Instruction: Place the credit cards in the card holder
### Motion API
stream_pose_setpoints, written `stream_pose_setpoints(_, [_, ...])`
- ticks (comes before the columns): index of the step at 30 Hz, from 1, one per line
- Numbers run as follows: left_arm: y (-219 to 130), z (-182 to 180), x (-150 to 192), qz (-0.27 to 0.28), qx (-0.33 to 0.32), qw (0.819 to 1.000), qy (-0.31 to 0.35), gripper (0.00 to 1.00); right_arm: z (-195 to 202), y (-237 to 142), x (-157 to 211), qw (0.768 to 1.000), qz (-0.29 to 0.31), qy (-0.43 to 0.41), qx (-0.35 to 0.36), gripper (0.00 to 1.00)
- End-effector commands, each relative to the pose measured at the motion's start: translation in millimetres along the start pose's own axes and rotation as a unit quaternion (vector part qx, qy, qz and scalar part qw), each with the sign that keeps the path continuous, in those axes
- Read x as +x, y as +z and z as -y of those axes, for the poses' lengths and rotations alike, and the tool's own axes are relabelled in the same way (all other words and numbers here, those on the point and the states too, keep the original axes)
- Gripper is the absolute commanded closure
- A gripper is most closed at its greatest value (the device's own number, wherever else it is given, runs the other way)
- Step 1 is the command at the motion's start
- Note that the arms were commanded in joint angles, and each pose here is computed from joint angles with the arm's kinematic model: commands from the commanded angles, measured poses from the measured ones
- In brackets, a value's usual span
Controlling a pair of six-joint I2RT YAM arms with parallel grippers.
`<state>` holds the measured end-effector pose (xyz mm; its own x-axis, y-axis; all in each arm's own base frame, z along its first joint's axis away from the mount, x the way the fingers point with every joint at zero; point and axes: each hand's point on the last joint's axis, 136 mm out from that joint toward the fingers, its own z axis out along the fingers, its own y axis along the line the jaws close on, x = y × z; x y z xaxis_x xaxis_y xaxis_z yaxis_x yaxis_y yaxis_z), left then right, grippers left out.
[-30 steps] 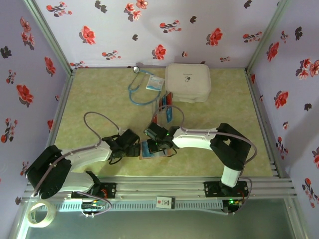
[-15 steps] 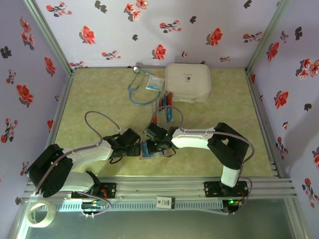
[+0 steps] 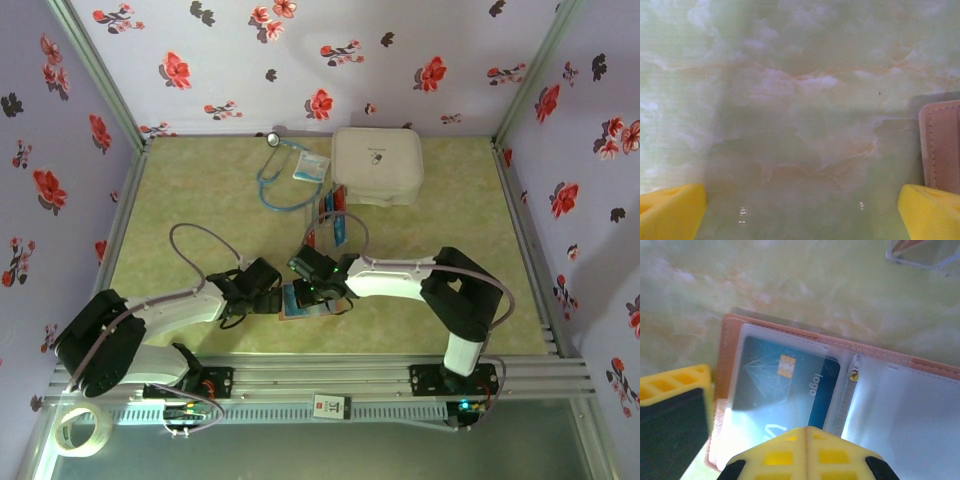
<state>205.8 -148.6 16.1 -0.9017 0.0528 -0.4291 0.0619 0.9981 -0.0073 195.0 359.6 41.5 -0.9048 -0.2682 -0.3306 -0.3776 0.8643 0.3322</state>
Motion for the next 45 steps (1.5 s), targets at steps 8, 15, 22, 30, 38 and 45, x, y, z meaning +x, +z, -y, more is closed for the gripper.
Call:
stream_pose_setpoints(8, [-26.6,-11.5,-5.8,0.013,0.009,1.0,-0.012,0.0,26.8,-62.7,-18.1,0.997,0.077,0.025,-0.012,0.79])
stream_pose_setpoints(15, [-42.5,8.3,-19.2,0.019,0.055,0.998,-0.017,0.0,44.5,-69.9,-8.2,0.993,0.085,0.066,-0.049,0.54])
stream_pose_setpoints(22, [-32.3,20.8,-15.3,0.006,0.048,0.999,0.002,0.0,47.5,-59.6,7.6,0.991,0.072,0.091,-0.07,0.49])
stream_pose_setpoints(30, [-20.3,13.2,-4.7,-0.002,0.011,1.0,0.013,0.0,44.3,-52.1,14.5,0.991,0.058,0.095,-0.078,0.47])
stream_pose_setpoints(38, [-10.8,13.8,4.3,-0.006,0.009,1.0,0.023,0.0,45.2,-43.2,14.1,0.991,0.054,0.097,-0.071,0.47])
stream_pose_setpoints(45, [-0.9,9.5,13.8,-0.02,-0.007,0.999,0.032,0.0,48.4,-31.4,16.4,0.993,0.043,0.096,-0.06,0.47])
